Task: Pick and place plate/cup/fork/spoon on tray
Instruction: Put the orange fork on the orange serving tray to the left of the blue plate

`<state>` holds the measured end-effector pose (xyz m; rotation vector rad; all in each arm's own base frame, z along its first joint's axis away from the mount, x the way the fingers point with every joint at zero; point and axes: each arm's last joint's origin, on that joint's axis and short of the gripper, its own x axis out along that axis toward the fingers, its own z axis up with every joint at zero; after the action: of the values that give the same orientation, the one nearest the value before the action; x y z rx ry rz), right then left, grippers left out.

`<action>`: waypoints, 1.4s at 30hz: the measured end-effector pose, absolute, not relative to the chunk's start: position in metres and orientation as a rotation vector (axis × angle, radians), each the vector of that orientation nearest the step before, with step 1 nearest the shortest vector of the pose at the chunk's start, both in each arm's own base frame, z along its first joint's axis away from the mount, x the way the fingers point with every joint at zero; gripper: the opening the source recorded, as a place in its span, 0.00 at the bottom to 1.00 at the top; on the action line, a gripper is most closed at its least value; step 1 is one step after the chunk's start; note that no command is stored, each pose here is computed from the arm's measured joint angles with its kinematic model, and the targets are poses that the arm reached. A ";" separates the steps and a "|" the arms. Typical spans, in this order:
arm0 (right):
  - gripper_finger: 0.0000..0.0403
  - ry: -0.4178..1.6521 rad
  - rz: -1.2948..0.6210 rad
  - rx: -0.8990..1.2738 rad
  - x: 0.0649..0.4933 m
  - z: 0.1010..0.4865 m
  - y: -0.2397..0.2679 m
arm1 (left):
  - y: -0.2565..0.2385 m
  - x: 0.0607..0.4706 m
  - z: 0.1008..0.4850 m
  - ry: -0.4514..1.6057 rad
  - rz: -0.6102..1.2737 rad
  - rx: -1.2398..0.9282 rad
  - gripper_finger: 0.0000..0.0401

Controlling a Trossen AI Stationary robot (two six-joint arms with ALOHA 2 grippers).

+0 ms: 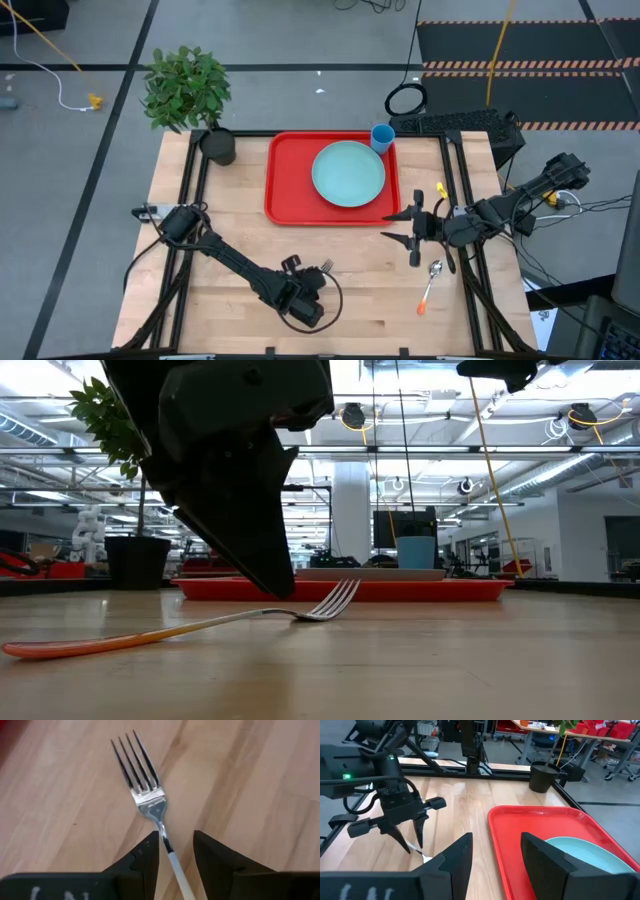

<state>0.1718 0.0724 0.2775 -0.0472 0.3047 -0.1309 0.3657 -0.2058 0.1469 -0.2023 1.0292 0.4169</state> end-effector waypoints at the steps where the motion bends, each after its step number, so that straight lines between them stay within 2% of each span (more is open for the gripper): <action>1: 0.40 0.305 -0.131 -0.048 0.172 0.277 0.072 | -0.205 0.365 0.147 1.030 0.426 -0.206 0.29; 10: 0.40 0.305 -0.130 -0.052 0.172 0.277 0.072 | -0.203 0.366 0.147 1.024 0.464 -0.237 0.23; 21: 0.40 0.305 -0.130 -0.052 0.172 0.278 0.072 | -0.202 0.366 0.146 1.007 0.483 -0.240 0.23; 32: 0.40 0.304 -0.128 -0.051 0.172 0.278 0.073 | -0.205 0.373 0.119 1.007 0.498 -0.200 0.23; 42: 0.40 0.308 -0.104 -0.051 0.172 0.278 0.073 | -0.204 0.373 0.119 0.998 0.501 -0.173 0.23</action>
<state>0.1718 0.0732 0.2775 -0.0510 0.3078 -0.1041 0.3730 -0.2038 0.1192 -0.1733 0.9984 0.5009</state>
